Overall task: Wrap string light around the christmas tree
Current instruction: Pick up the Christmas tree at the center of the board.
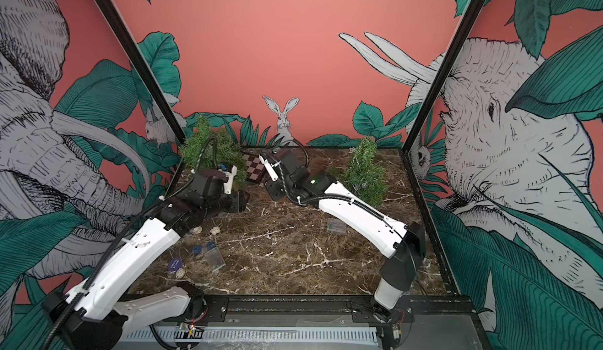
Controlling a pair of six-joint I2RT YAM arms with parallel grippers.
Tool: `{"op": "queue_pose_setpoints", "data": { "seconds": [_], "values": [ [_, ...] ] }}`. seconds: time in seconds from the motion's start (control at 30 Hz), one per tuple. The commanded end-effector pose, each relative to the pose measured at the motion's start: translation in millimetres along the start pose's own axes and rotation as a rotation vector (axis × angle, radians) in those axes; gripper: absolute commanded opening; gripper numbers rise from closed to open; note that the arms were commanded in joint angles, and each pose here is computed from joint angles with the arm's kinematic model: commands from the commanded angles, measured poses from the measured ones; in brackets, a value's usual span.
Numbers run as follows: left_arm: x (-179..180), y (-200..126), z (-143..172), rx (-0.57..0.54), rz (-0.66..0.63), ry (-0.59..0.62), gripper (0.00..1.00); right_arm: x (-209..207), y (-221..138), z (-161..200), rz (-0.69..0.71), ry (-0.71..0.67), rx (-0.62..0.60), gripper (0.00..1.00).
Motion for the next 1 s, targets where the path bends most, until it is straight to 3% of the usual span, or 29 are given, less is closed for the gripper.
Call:
{"op": "queue_pose_setpoints", "data": {
  "seconds": [0.0,0.17,0.3,0.57,0.7,0.97],
  "values": [
    [27.2,-19.0,19.3,0.073,-0.116,-0.019,0.65,-14.1,33.9,35.5,0.081,0.064,0.083,0.49],
    [41.2,-26.9,12.2,0.056,-0.170,-0.032,0.66,-42.2,68.8,82.2,0.304,-0.085,0.231,0.47],
    [58.4,-44.4,1.6,0.011,-0.218,-0.072,0.66,-68.0,82.6,105.9,0.390,-0.140,0.367,0.43],
    [63.3,-41.8,2.6,-0.022,-0.217,-0.117,0.66,-109.9,71.8,142.1,0.471,-0.105,0.541,0.41],
    [69.7,-47.0,1.3,-0.036,-0.264,-0.123,0.67,-121.8,58.2,154.1,0.514,-0.064,0.572,0.40],
    [88.6,-60.2,-13.3,-0.058,-0.339,-0.144,0.69,-151.0,38.2,166.7,0.750,-0.040,0.668,0.40]
  ]
}}
Point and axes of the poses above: each gripper's point midway between its finger pads, its own y axis out along the fingers, its own x axis along the line the jaws close on, z = x × y, the point moved 10 cm from there along -y, back along the fingers, and after that the axes turned 15 degrees about y, right-handed, at the moved point
